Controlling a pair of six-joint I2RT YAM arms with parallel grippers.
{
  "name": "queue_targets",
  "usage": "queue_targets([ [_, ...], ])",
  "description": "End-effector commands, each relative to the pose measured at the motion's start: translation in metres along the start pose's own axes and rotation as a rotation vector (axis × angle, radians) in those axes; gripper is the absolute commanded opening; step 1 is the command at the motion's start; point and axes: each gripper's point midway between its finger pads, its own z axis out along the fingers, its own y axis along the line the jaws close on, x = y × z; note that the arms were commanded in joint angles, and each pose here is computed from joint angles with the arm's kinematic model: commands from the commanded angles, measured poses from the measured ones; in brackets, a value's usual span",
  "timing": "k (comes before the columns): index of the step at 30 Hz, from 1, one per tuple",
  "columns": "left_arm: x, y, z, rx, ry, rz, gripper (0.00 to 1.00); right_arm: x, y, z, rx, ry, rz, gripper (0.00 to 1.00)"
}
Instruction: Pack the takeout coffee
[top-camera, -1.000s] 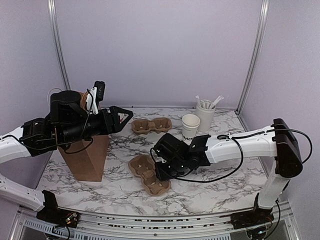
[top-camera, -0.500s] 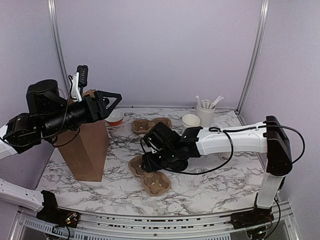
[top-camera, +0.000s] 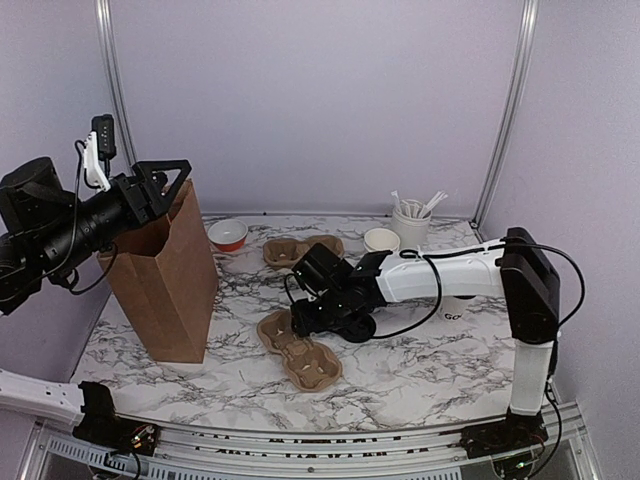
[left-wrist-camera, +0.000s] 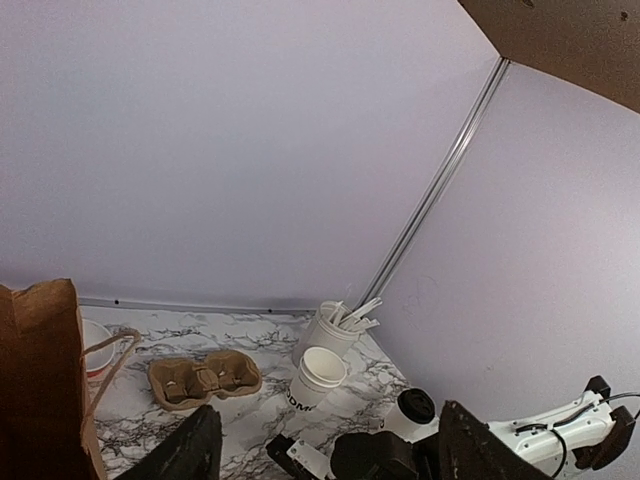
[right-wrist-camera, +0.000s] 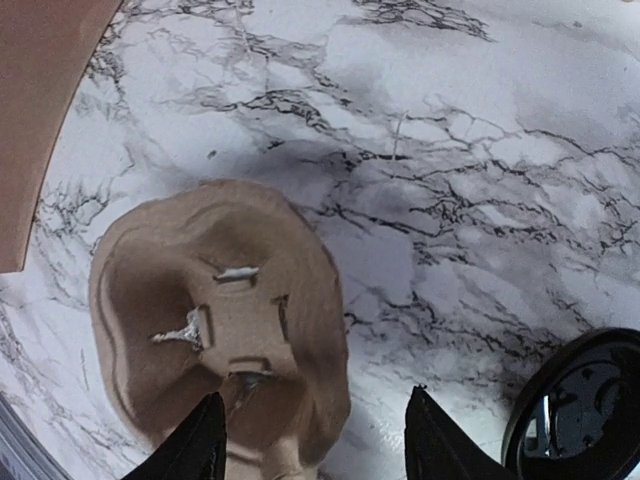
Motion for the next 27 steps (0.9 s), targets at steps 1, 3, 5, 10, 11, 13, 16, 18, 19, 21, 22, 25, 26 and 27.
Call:
queue_targets([
  [1, -0.026, 0.008, -0.016, -0.037, -0.064, 0.020, 0.75, -0.014, 0.001, 0.013, 0.014, -0.008, -0.032, 0.58],
  [3, -0.031, 0.010, -0.019, -0.048, -0.080, 0.032, 0.75, -0.015, 0.000, 0.020, 0.019, 0.001, -0.035, 0.56],
  [5, -0.036, 0.014, -0.022, -0.067, -0.096, 0.042, 0.76, -0.017, 0.001, 0.024, 0.021, 0.003, -0.037, 0.53],
  [10, -0.049, 0.048, -0.032, -0.274, -0.139, 0.084, 0.77, -0.012, -0.003, 0.035, 0.043, 0.032, -0.040, 0.40],
  [11, -0.052, 0.057, -0.036, -0.331, -0.151, 0.092, 0.78, -0.011, -0.005, 0.035, 0.054, 0.036, -0.041, 0.37],
  [13, -0.058, 0.073, -0.045, -0.433, -0.166, 0.123, 0.79, -0.006, -0.013, 0.036, 0.080, 0.049, -0.039, 0.32],
  [16, -0.067, 0.092, -0.058, -0.577, -0.183, 0.170, 0.83, 0.000, -0.025, 0.035, 0.103, 0.058, -0.025, 0.27],
  [18, -0.073, 0.102, -0.068, -0.652, -0.198, 0.194, 0.85, 0.003, -0.034, 0.033, 0.115, 0.058, -0.009, 0.23],
  [19, -0.076, 0.107, -0.072, -0.684, -0.204, 0.203, 0.86, 0.004, -0.038, 0.032, 0.119, 0.058, -0.001, 0.22],
  [21, -0.082, 0.114, -0.081, -0.734, -0.219, 0.214, 0.88, 0.007, -0.047, 0.030, 0.132, 0.059, 0.013, 0.19],
  [22, -0.085, 0.118, -0.086, -0.761, -0.226, 0.219, 0.88, 0.008, -0.051, 0.029, 0.138, 0.059, 0.019, 0.18],
  [25, -0.092, 0.129, -0.098, -0.822, -0.243, 0.234, 0.89, 0.010, -0.065, 0.025, 0.163, 0.056, 0.037, 0.15],
  [26, -0.094, 0.133, -0.102, -0.844, -0.246, 0.240, 0.90, 0.012, -0.070, 0.024, 0.174, 0.057, 0.044, 0.14],
  [27, -0.095, 0.137, -0.104, -0.864, -0.246, 0.246, 0.91, 0.012, -0.075, 0.022, 0.187, 0.054, 0.053, 0.14],
])
